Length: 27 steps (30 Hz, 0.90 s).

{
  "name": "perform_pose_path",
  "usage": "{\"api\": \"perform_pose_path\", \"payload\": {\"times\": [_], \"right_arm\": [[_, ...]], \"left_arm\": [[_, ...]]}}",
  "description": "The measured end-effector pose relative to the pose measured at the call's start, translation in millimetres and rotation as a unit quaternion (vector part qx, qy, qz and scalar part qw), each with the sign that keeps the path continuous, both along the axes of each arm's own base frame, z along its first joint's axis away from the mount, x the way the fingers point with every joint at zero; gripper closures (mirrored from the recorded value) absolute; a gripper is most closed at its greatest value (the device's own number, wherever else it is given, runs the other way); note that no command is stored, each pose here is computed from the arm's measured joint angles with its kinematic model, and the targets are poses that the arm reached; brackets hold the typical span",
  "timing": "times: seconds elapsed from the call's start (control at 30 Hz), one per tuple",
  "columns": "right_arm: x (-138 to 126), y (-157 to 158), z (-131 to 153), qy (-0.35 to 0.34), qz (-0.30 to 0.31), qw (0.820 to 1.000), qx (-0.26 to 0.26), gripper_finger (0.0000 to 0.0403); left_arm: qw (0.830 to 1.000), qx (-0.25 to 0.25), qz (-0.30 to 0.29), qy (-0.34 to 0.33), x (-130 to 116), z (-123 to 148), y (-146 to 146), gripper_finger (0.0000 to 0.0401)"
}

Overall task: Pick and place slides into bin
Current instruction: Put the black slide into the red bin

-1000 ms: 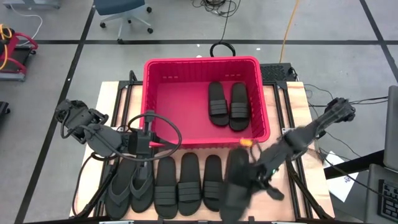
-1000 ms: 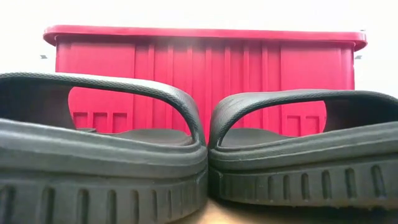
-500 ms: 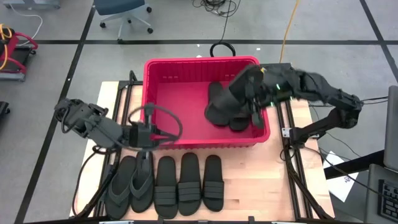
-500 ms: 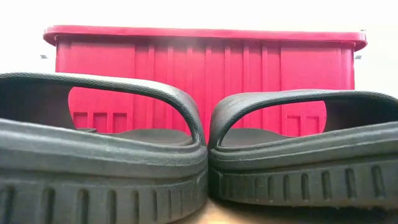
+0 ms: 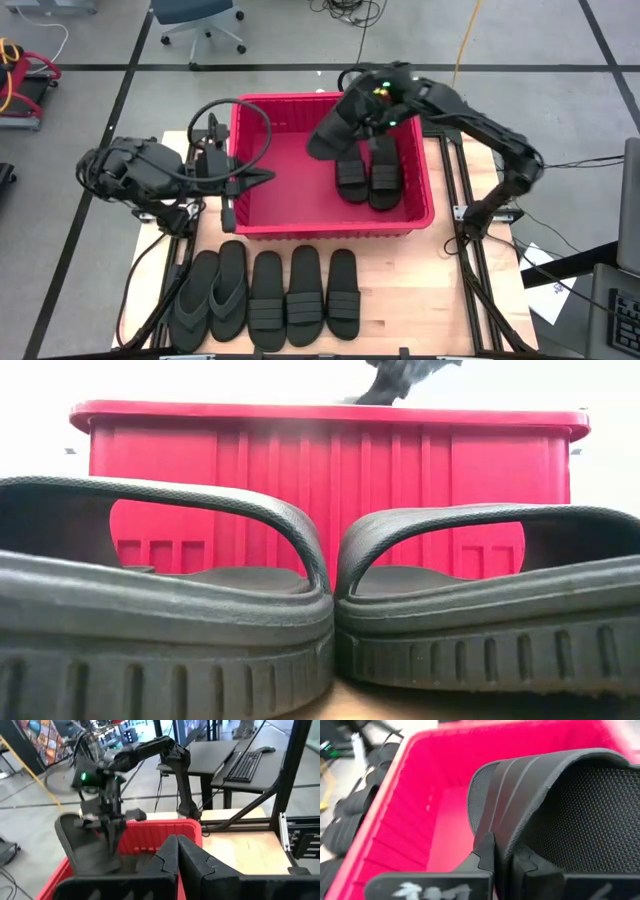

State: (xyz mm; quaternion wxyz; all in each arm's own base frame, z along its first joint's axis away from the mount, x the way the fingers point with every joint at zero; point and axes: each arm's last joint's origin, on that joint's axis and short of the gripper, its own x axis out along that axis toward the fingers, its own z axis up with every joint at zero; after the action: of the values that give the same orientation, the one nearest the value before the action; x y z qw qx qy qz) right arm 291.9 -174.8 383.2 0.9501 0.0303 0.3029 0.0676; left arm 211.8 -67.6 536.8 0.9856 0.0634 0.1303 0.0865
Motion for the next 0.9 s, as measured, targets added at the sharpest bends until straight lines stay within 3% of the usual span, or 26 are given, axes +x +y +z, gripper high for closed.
{"api": "perform_pose_path", "payload": {"times": [0.13,0.3,0.5,0.63,0.77,0.9], "right_arm": [[23,-9,-36,0.035,0.056,0.997,0.030,0.0399],[48,-5,-74,0.088,0.108,0.990,-0.004,0.0399],[69,3,-103,0.094,0.183,0.978,-0.039,0.0400],[79,-2,-121,0.097,0.195,0.975,-0.038,0.0401],[82,-7,-135,0.086,0.210,0.974,0.007,0.0402],[90,-10,-151,0.092,0.212,0.973,0.013,0.0402]], "left_arm": [[1.000,-0.004,0.003,0.021,-3,-4,1,0.0394],[0.998,0.005,0.008,0.057,-5,-11,3,0.0394],[0.997,0.019,0.040,0.064,-16,-9,16,0.0394],[0.996,0.015,0.051,0.066,-29,-7,25,0.0394],[0.997,0.011,0.060,0.055,-39,-3,32,0.0394],[0.997,0.008,0.064,0.048,-46,0,36,0.0394]]}}
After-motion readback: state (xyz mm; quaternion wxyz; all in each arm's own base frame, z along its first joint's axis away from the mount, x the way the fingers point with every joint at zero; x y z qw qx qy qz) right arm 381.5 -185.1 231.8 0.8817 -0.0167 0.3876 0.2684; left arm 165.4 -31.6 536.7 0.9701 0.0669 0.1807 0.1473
